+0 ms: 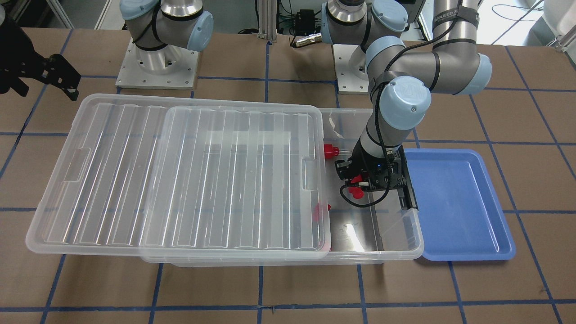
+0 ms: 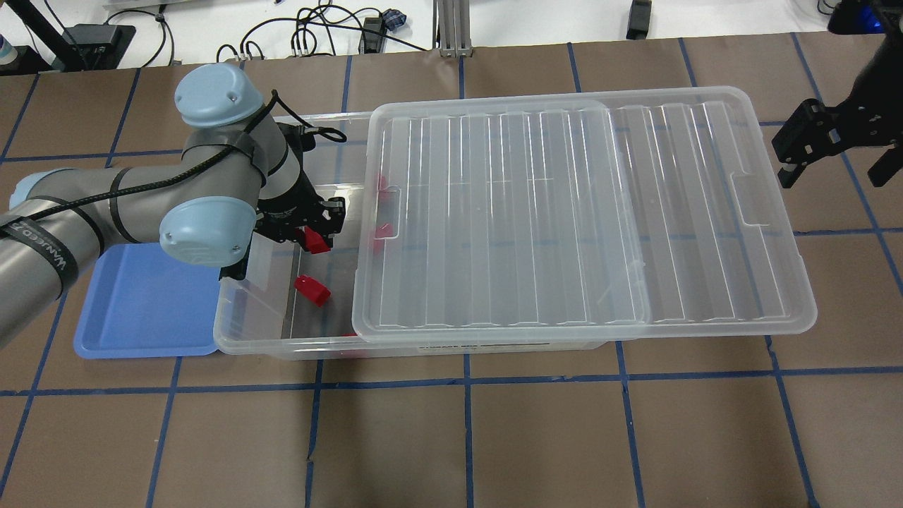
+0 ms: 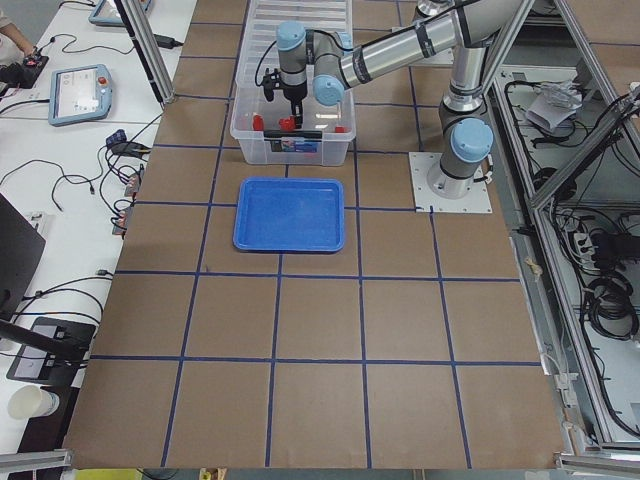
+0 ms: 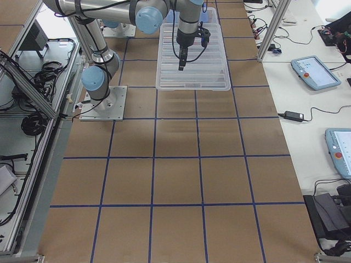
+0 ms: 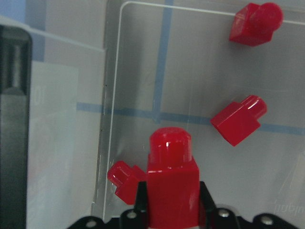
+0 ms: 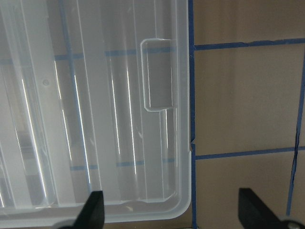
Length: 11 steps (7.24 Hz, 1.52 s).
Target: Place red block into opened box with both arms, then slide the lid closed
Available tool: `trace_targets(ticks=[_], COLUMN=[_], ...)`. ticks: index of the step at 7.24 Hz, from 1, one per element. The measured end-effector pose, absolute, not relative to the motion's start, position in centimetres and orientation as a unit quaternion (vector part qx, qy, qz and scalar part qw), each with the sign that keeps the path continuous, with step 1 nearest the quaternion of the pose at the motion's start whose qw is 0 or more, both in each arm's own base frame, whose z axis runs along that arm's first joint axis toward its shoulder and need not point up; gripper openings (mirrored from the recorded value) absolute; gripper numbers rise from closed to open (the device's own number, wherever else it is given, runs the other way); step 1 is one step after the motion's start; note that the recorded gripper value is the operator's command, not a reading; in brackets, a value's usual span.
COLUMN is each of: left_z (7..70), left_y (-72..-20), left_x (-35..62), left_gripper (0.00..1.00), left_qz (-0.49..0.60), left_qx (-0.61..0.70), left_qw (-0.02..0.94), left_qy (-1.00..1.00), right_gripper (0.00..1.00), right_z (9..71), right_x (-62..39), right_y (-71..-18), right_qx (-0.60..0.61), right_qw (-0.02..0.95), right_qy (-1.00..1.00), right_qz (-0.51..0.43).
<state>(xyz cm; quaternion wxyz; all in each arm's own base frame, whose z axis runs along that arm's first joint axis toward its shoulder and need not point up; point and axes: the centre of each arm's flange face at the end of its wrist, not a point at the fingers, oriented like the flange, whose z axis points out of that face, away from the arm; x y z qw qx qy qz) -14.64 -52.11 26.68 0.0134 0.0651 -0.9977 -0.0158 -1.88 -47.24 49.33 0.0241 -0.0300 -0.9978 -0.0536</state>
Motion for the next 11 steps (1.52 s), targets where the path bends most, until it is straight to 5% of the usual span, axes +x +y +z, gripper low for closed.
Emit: trace_targets(ticks=[3,5,8,11], left_z=[22.8,20.9,23.3,34.3], left_y=[-51.8,-51.3,-52.2,-55.0], left_x=[-14.8,-14.8,-15.2,-15.4], left_gripper=[0.0,1.0,1.0,1.0], left_qz=[-0.032,-0.029,0.014,0.033], left_qx=[0.063,0.061,0.056,0.054], left_qw=[0.015,0.015,0.018,0.015], left_qy=[-0.997,-0.998,-0.998,-0.998], right_gripper=[1.0,1.0,1.0,1.0], right_z=[49.3,49.4,49.3,49.4], right_x=[-1.9,-1.9,-1.9,-2.1], right_y=[-47.2,-47.2,-47.2,-47.3], right_qx=[-0.03,-0.03,-0.03,-0.029], right_qw=[0.024,0.025,0.025,0.03], right_qy=[-0.998,-0.998,-0.998,-0.998], right_qz=[-0.054,-0.053,-0.053,-0.053])
